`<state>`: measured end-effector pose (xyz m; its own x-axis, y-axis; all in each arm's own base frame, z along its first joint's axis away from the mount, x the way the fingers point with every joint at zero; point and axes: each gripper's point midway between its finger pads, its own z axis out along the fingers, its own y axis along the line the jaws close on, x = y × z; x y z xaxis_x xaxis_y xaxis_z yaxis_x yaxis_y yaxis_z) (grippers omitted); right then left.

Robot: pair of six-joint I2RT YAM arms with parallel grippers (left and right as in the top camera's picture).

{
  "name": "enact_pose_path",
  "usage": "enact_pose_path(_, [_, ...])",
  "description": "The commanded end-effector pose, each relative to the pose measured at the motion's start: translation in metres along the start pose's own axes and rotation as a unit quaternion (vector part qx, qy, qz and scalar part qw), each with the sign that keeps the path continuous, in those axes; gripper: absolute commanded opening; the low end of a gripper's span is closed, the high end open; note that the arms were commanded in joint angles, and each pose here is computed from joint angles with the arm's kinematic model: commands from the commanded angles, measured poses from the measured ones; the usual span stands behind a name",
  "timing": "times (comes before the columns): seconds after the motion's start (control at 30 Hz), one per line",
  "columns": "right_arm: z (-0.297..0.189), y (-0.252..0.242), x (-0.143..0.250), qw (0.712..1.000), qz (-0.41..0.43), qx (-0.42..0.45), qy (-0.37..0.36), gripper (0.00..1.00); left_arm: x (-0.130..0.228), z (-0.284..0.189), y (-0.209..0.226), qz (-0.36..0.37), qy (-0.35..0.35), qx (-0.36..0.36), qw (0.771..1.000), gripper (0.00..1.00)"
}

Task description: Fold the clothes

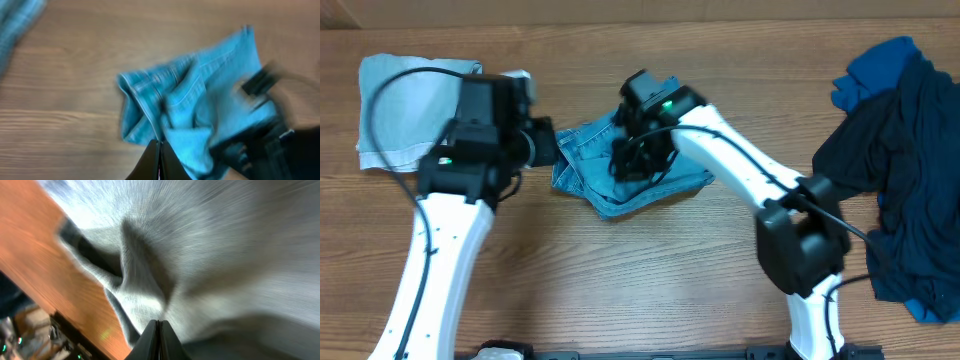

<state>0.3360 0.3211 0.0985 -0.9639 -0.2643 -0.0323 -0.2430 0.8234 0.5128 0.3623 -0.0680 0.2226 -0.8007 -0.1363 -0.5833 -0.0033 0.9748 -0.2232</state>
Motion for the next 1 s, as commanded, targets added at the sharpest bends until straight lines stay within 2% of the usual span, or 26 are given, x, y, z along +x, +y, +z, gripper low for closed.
enact_pose_path(0.0, [-0.087,0.001,-0.003,0.996,-0.008,0.042,-0.084,0.04,0.047,0.046,-0.049,0.119,0.056,0.073,0.989,0.04])
enact_pose_path(0.03, [-0.089,-0.005,0.008,0.996,0.003,0.058,-0.068,0.04,0.056,0.056,-0.068,0.172,0.058,0.09,0.979,0.04])
enact_pose_path(0.1, [-0.076,-0.014,0.024,0.997,0.019,0.07,-0.036,0.04,0.065,0.078,-0.08,0.205,0.064,0.077,0.974,0.04])
enact_pose_path(0.2, [-0.056,-0.031,0.042,0.995,0.049,0.082,-0.002,0.04,0.09,0.126,-0.078,0.207,0.114,0.072,0.969,0.04])
enact_pose_path(0.37, [-0.034,-0.036,0.057,0.994,0.062,0.088,0.02,0.04,0.094,0.178,-0.072,0.207,0.109,0.056,0.971,0.04])
enact_pose_path(0.5, [-0.011,-0.022,0.044,0.993,0.092,0.067,-0.018,0.04,0.082,0.187,-0.055,0.203,0.09,0.018,0.975,0.04])
enact_pose_path(0.67, [0.004,-0.025,0.029,0.983,0.162,0.055,-0.063,0.04,0.074,0.188,-0.035,0.163,0.091,0.015,0.982,0.04])
enact_pose_path(0.83, [0.004,-0.015,0.018,0.982,0.166,0.034,-0.08,0.04,0.072,0.186,-0.038,0.128,0.1,0.075,0.984,0.04])
enact_pose_path(0.97, [-0.002,-0.026,-0.01,0.963,0.214,0.049,-0.155,0.04,0.072,0.186,-0.038,0.106,0.101,0.073,0.986,0.04])
